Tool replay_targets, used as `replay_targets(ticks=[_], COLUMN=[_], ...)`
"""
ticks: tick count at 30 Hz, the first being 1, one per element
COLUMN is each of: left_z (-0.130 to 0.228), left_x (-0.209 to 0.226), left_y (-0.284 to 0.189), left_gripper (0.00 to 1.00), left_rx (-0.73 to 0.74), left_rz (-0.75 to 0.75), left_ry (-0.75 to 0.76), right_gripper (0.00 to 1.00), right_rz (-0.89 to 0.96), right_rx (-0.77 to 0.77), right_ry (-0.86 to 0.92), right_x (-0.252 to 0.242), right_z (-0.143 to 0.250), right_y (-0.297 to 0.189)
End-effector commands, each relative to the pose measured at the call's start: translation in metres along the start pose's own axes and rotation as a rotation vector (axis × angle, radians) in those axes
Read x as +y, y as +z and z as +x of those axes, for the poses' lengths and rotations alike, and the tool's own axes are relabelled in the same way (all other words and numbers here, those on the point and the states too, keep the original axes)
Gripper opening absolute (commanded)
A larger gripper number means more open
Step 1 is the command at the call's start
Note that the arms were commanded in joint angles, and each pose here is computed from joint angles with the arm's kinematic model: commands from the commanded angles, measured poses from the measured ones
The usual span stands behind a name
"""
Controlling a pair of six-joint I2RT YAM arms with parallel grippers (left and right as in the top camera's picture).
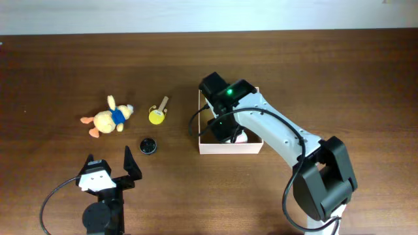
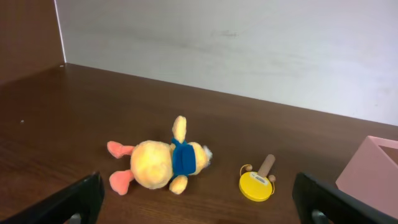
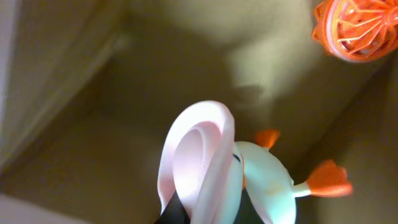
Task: Pack container
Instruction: 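Carry the plush duck into the box and release it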
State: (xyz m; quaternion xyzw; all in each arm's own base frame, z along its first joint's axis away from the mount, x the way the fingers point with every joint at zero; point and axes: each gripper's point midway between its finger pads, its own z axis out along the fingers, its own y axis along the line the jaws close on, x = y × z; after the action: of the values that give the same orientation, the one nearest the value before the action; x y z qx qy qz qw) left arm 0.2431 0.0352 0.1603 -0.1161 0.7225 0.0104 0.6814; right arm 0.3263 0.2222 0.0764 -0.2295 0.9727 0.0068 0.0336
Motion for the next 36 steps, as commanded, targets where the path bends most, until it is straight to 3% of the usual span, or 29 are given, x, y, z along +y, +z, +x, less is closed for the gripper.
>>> replay_targets(ticks=[1,8,12,15,25,36], left_z=[0.002,0.002,0.002,0.002,0.002,0.002], left_x=[0.0,0.0,0.0,0.0,0.0,0.0], left_y=[0.0,0.0,0.0,0.0,0.0,0.0], left_gripper=[0.99,0.99,0.99,0.99,0.99,0.99], left_rx=[0.002,0.002,0.002,0.002,0.002,0.002], left_rz=[0.002,0.002,0.002,0.002,0.002,0.002], left_ry=[-0.008,-0.008,-0.008,-0.008,-0.008,-0.008], right_gripper=[0.04,0.05,0.27,0.33,0.35,0.82], right_rz=[0.054,0.055,0.054,0.054,0.047,0.044], right_rx=[-0.007,-0.003,-0.006,-0.005,-0.005,-0.051], right_ry=[0.031,0.039,0.04,0.033,-0.003,-0.045], right_x=[-0.018,-0.024,-0.023,-0.023,-0.021,-0.02], right_z=[0.001,0.004,0.004,0.004,0.004,-0.01], right_y=[0.008,0.019,0.019,0.019,0.019,0.009])
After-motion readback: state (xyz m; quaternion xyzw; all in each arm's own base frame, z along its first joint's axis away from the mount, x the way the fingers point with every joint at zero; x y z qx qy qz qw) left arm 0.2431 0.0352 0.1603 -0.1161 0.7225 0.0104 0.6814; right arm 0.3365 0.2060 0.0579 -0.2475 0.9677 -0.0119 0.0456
